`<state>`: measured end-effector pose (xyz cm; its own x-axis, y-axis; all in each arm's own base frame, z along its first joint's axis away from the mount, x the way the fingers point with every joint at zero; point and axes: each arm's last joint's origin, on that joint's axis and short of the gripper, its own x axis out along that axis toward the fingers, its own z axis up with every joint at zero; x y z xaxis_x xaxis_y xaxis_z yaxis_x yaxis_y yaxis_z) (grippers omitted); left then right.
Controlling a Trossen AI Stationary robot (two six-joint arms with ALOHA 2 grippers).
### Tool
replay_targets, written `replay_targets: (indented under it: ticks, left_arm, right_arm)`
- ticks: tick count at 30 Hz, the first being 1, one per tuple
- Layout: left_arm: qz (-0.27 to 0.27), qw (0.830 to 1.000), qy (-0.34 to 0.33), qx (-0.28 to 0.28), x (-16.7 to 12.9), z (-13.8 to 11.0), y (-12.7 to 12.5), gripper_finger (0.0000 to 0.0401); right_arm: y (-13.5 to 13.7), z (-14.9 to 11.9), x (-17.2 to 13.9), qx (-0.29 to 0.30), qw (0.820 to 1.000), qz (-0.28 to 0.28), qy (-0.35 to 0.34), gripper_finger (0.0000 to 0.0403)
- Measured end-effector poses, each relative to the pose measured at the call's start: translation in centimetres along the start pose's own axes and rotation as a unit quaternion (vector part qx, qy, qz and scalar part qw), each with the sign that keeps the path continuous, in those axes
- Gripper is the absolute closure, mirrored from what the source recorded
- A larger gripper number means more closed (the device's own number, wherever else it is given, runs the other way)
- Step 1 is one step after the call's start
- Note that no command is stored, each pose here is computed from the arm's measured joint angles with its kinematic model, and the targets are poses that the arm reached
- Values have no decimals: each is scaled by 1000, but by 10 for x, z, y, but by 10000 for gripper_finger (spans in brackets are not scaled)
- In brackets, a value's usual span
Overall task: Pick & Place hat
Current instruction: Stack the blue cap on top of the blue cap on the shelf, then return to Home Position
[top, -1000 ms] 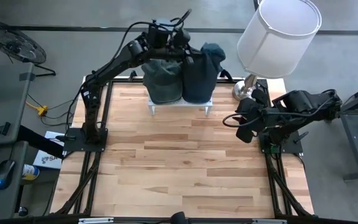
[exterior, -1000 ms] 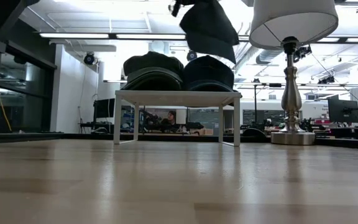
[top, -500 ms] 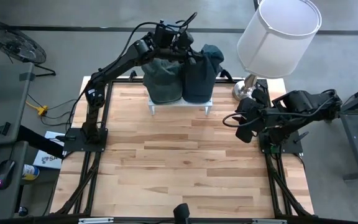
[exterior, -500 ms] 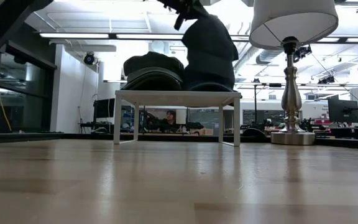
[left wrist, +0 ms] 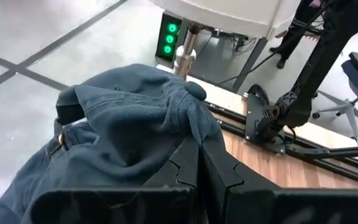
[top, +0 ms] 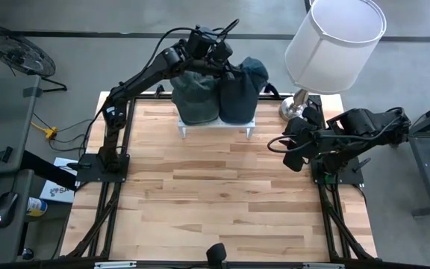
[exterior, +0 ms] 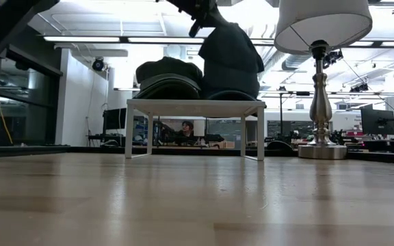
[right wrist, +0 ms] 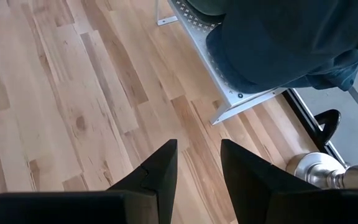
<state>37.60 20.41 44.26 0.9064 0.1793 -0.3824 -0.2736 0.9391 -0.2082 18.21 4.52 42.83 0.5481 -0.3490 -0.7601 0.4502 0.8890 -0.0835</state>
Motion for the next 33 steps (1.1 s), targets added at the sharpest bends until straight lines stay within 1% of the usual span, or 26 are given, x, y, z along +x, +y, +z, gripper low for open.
replay_targets:
  ticks: [3, 7, 11, 13, 16, 23, 26, 28, 33]
  left_arm:
    - [2, 1000, 10, -3, 4, -3, 2, 401]
    - [31, 999, 24, -11, 10, -8, 6, 399]
    - [78, 997, 19, -10, 10, -8, 8, 382]
    - [92, 996, 18, -10, 10, -8, 8, 369]
    - [94, 995, 18, -10, 10, -8, 9, 342]
    - [101, 995, 24, 2, 9, -9, 10, 255]
    - [128, 992, 20, 3, 6, -8, 10, 225]
    - [153, 988, 10, 5, -1, -4, 9, 213]
    - [214, 977, -13, 21, -19, 5, 6, 207]
  right_arm:
    - [0, 0, 0, 0, 1000, -3, -2, 286]
    - [0, 0, 0, 1, 1000, -5, -4, 286]
    - [0, 0, 0, 2, 1000, -5, -4, 286]
    - [0, 0, 0, 2, 1000, -5, -4, 286]
    - [0, 0, 0, 2, 1000, -5, -3, 286]
    - [0, 0, 0, 2, 1000, -4, -3, 286]
    - [0, 0, 0, 2, 1000, -2, -1, 286]
    - [0, 0, 0, 2, 1000, 0, 0, 286]
    - [0, 0, 0, 2, 1000, 1, 1, 286]
